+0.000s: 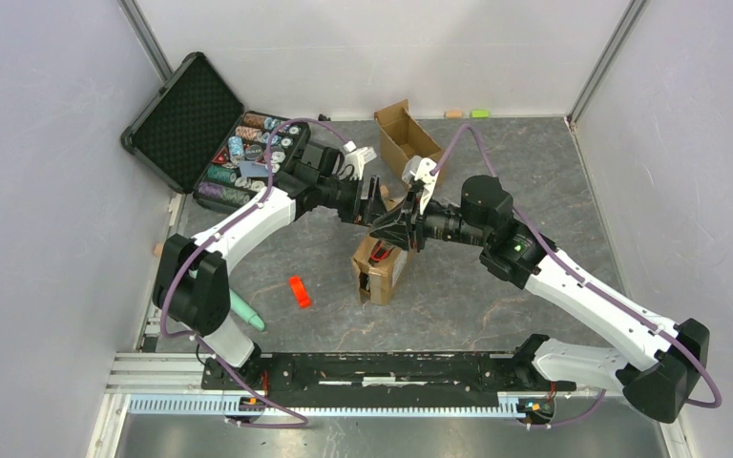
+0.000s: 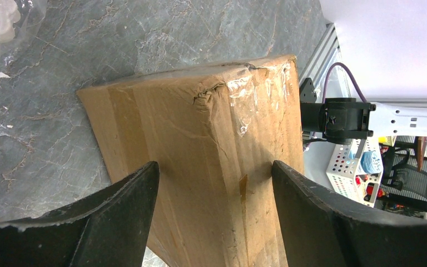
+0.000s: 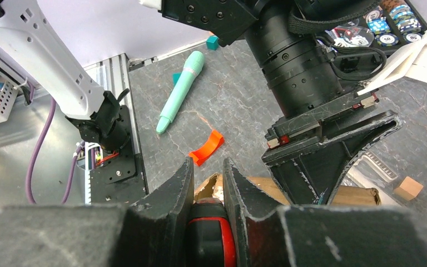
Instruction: Unpack the express box
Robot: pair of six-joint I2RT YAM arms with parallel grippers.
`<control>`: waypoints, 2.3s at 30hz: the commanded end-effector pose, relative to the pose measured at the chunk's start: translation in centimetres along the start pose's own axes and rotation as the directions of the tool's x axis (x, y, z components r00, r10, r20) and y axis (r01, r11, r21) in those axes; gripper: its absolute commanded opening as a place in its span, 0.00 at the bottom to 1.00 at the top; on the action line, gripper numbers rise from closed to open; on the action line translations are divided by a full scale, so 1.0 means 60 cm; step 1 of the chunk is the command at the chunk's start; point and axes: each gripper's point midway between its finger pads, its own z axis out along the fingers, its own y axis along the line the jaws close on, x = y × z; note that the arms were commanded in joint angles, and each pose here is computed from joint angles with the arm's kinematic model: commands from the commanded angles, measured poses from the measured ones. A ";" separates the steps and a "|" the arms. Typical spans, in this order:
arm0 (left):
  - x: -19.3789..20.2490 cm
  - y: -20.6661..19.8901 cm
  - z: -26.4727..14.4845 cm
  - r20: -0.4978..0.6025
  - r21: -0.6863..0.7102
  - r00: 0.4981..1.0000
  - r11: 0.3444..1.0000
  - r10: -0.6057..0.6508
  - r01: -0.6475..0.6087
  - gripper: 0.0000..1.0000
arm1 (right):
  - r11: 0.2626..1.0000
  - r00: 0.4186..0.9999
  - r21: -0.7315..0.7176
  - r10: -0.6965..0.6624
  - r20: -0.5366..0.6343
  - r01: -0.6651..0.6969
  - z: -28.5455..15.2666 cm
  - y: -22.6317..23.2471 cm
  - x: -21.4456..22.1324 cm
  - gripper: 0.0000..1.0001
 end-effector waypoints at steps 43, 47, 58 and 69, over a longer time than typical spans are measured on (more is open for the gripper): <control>-0.016 0.007 0.011 -0.004 0.011 1.000 1.000 0.028 -0.028 0.79 | 0.997 0.988 0.006 0.077 -0.132 -0.077 0.009 0.001 0.079 0.00; -0.016 0.009 0.013 -0.005 0.011 1.000 1.000 0.025 -0.025 0.79 | 0.994 0.979 0.016 0.110 -0.172 -0.109 0.010 -0.001 0.105 0.00; -0.015 0.016 0.020 -0.012 0.008 1.000 1.000 0.010 -0.010 0.79 | 0.987 0.959 0.044 0.160 -0.236 -0.154 0.010 -0.001 0.145 0.00; -0.010 0.025 0.027 -0.021 -0.002 1.000 1.000 -0.005 0.005 0.79 | 0.983 0.954 0.109 0.168 -0.249 -0.144 0.007 -0.012 0.161 0.00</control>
